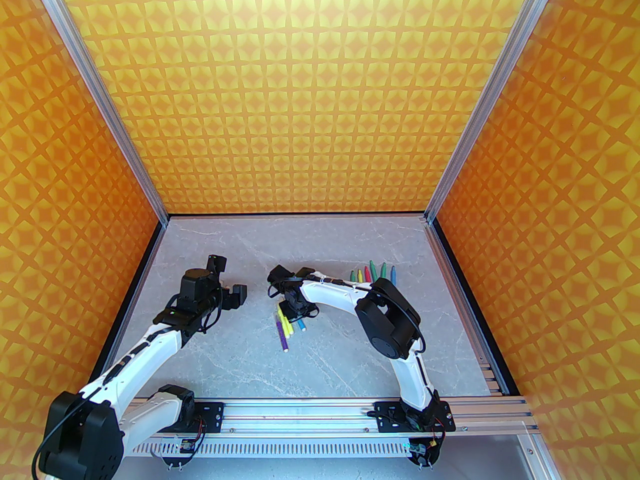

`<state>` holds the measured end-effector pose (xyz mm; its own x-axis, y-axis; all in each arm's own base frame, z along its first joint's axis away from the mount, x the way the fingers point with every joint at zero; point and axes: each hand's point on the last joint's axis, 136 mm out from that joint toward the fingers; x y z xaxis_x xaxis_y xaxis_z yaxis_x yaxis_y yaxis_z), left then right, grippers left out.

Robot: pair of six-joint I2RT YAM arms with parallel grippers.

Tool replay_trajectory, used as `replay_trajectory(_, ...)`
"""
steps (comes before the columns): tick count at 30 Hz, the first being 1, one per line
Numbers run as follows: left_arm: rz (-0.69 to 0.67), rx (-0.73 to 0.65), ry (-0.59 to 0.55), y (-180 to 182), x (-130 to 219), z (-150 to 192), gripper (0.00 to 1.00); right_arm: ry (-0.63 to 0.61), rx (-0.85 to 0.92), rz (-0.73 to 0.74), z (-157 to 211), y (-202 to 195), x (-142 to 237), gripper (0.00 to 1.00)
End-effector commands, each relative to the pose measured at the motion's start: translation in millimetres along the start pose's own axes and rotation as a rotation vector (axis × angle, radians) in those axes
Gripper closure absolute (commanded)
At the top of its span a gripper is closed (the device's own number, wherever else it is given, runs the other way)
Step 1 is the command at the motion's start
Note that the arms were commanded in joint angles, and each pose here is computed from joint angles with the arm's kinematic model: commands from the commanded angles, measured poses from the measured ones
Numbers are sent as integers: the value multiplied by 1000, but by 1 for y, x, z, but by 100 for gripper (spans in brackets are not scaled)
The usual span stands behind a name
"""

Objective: Open the pen caps

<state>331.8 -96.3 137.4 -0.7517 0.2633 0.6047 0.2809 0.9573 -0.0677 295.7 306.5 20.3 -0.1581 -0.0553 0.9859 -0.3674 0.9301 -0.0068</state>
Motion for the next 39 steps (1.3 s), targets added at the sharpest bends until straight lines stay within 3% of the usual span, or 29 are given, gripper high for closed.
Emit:
replay_trajectory(1,70,5,-22,-10,-2,-10,8,-88,13,25,-12,-10,25,97)
replay_trajectory(4,116,22,-34,-18,-3,-17,9,-131,26,-15,-15,-6,37,100)
replay_trajectory(10,199,50,-38,-31,-5,-26,11,-341,20,-224,-31,10,76,100)
replay_trajectory(17,420,78,-62,-68,2,-40,17,-527,29,-353,-34,1,111,100)
replay_trajectory(28,731,98,-96,-121,20,-63,21,-657,81,-531,-33,19,135,100)
replay_trajectory(39,870,117,-96,-148,25,-75,36,-712,158,-654,-29,36,158,100)
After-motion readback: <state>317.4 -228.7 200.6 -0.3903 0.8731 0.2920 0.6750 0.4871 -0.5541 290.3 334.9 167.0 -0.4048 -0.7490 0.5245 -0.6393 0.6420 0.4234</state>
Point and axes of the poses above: each hand's point on the last joint's axis, 136 mm out from that joint toward the fingers, its own x axis back along the fingers, its own y axis along the line the jaws close on, z = x × y, and after that the axes turned 5 degrees about -x, right-handed
